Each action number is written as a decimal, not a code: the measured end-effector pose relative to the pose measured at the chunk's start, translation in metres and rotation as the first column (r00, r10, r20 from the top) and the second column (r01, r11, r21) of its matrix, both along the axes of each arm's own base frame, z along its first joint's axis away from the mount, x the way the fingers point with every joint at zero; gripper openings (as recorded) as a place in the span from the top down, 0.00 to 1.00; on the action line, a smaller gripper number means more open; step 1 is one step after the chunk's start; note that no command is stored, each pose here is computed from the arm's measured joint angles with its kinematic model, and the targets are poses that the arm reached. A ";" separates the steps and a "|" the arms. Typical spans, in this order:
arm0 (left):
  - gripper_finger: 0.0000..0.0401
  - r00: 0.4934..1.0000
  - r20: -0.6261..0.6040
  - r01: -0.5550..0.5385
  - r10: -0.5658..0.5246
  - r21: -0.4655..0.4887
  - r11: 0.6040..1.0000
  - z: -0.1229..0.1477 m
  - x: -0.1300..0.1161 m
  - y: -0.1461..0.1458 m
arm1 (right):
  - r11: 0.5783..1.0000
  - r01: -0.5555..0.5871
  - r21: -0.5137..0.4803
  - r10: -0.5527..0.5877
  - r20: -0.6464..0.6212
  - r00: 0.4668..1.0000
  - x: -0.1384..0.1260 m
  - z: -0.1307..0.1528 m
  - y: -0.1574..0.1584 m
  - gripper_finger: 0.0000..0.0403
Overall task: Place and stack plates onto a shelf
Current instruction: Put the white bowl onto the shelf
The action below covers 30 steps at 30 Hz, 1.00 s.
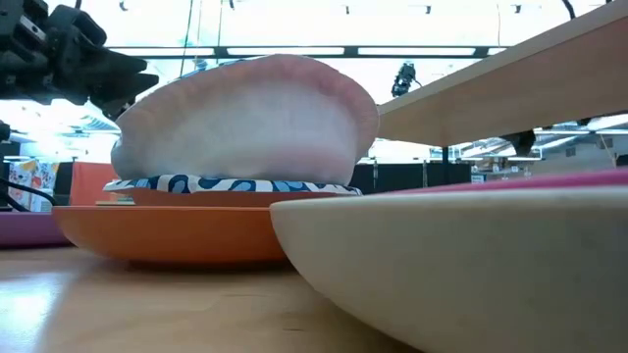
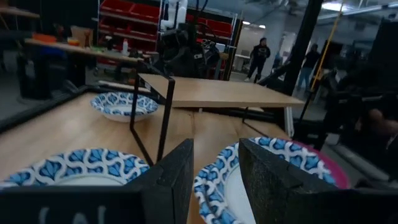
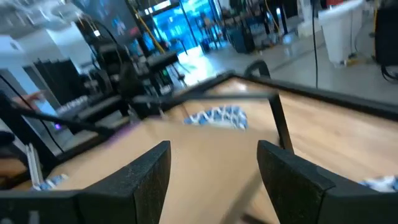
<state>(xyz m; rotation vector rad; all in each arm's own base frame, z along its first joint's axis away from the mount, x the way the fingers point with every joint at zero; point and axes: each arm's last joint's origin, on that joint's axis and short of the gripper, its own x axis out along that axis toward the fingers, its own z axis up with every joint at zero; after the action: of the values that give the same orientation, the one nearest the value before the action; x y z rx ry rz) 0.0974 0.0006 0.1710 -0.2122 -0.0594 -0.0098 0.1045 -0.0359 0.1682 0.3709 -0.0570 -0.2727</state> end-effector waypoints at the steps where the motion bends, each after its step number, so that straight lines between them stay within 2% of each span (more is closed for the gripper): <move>1: 0.67 1.000 0.000 0.001 -0.001 -0.009 1.000 0.000 0.000 0.000 | 1.000 0.000 -0.009 0.000 0.026 1.000 0.000 0.003 0.000 0.39; 8: 0.67 1.000 0.000 -0.001 0.001 -0.011 1.000 0.000 0.000 0.000 | 0.996 0.012 -0.092 0.010 0.230 0.973 -0.003 0.024 0.001 0.39; 17: 0.67 1.000 0.000 -0.001 0.001 -0.010 1.000 0.000 0.000 0.000 | 0.984 0.043 -0.171 0.038 0.443 0.896 -0.011 0.046 0.004 0.39; 23: 0.67 1.000 0.000 -0.001 0.001 -0.010 1.000 0.000 0.000 0.000 | 0.978 0.072 -0.197 0.032 0.479 0.877 -0.013 0.050 0.004 0.39; 30: 0.67 1.000 0.000 -0.001 0.001 -0.010 1.000 0.000 0.000 0.000 | 0.987 0.054 -0.153 0.028 0.489 0.872 -0.013 0.050 0.004 0.39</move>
<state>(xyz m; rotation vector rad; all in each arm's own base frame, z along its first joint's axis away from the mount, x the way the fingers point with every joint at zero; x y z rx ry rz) 0.0975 0.0006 0.1710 -0.2219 -0.0597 -0.0082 0.0912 -0.0316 0.2178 0.2693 -0.5823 -0.1792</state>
